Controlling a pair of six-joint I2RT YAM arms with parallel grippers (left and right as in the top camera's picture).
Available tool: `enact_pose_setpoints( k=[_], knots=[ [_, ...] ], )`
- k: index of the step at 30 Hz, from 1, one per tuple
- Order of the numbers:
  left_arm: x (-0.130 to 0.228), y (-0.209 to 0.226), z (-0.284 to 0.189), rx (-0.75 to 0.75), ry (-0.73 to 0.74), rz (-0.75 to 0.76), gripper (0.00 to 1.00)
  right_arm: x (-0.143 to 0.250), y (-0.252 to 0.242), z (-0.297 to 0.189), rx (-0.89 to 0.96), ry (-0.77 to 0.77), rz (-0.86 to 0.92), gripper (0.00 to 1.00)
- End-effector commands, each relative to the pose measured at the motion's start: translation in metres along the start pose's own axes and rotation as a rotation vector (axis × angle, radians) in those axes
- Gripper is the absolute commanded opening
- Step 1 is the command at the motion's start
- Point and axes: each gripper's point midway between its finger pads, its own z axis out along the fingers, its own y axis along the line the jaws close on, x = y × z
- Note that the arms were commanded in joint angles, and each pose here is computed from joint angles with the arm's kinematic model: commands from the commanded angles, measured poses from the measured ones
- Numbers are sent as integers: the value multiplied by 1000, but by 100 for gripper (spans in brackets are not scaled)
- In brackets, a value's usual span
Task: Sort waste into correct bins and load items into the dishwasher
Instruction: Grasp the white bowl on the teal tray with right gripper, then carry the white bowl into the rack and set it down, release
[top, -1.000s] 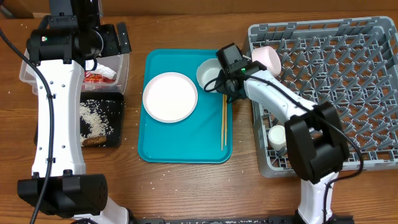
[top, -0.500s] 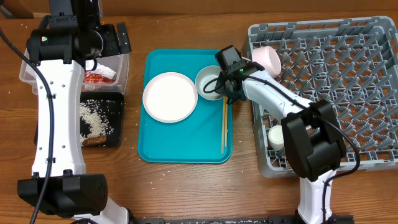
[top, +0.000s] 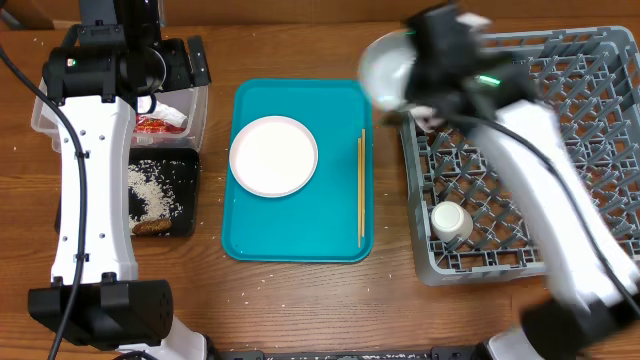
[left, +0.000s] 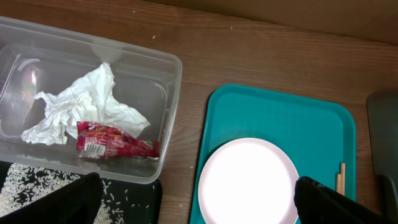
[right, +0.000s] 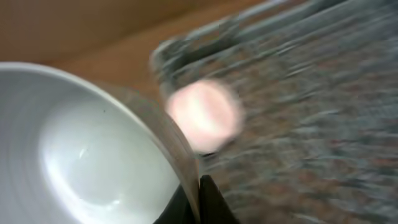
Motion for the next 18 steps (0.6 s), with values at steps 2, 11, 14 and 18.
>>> enact_pose_setpoints(
  k=[2,11,14,18],
  knots=[
    [-3,-2,-3,6,-9,14,100,-22,-81,-49,314,-192,30,4],
    [-3,-2,-3,6,-9,14,100,11,-122,-10,664,-203,-4,4],
    [-3,-2,-3,6,-9,14,100,26,-126,12,772,-212,-97,4],
    [-3,-2,-3,6,-9,14,100,40,-127,31,865,-286,-155,4]
  ],
)
